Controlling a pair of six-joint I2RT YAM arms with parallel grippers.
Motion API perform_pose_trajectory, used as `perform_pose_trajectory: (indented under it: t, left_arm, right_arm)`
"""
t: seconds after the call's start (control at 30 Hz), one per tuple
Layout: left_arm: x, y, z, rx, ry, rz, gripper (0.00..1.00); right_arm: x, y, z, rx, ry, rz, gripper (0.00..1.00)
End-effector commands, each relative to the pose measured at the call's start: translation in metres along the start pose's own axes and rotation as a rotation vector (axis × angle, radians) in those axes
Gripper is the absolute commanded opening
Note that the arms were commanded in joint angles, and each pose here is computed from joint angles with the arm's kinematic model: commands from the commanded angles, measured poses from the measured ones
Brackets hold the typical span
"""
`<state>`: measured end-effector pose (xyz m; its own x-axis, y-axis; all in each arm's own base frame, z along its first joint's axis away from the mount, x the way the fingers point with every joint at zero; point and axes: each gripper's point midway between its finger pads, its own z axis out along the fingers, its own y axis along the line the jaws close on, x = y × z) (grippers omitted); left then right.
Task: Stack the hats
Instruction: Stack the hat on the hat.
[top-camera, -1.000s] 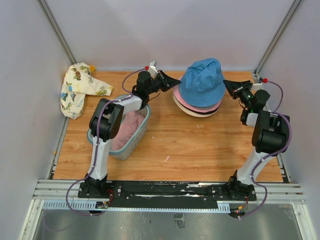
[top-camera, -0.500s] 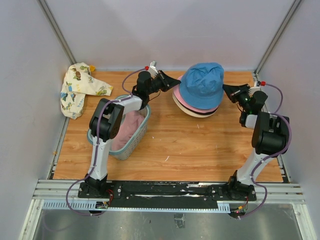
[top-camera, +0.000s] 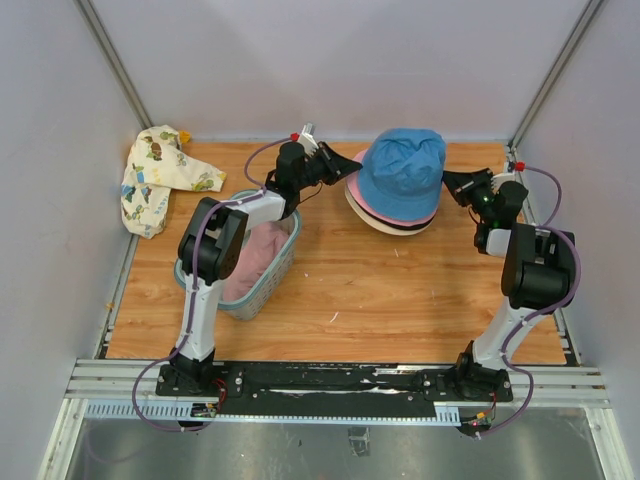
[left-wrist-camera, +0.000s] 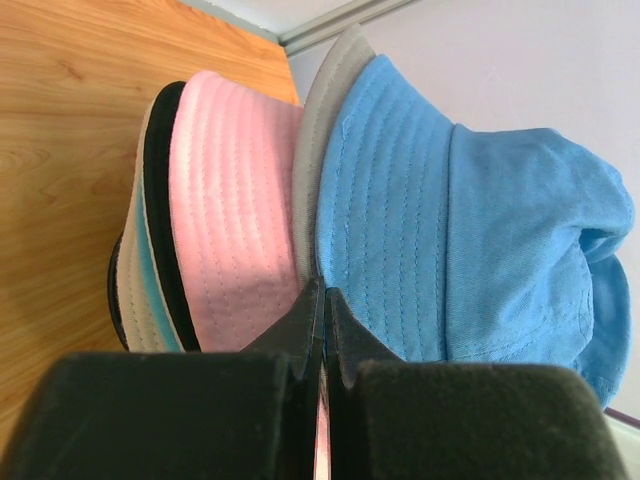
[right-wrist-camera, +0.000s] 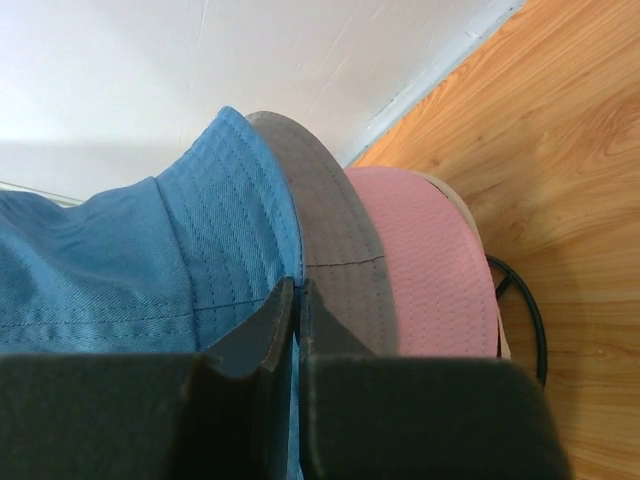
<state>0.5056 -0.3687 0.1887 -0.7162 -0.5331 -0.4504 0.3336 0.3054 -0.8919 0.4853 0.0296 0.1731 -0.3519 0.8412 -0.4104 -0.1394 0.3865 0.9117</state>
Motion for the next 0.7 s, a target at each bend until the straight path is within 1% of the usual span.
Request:
perform_pose_trajectory:
  t: [0.0, 0.67]
  left_arm:
    - [0.015, 0.028, -0.006, -0.134, 0.044, 0.0, 0.0]
    - [0.021, 0.057, -0.011, -0.258, 0.068, 0.011, 0.0]
  right_arm:
    - [0.043, -0.06, -0.01, 0.188, 0.105, 0.04, 0.01]
    - [0.057, -0.115, -0.022, 0.418, 0.156, 0.042, 0.01]
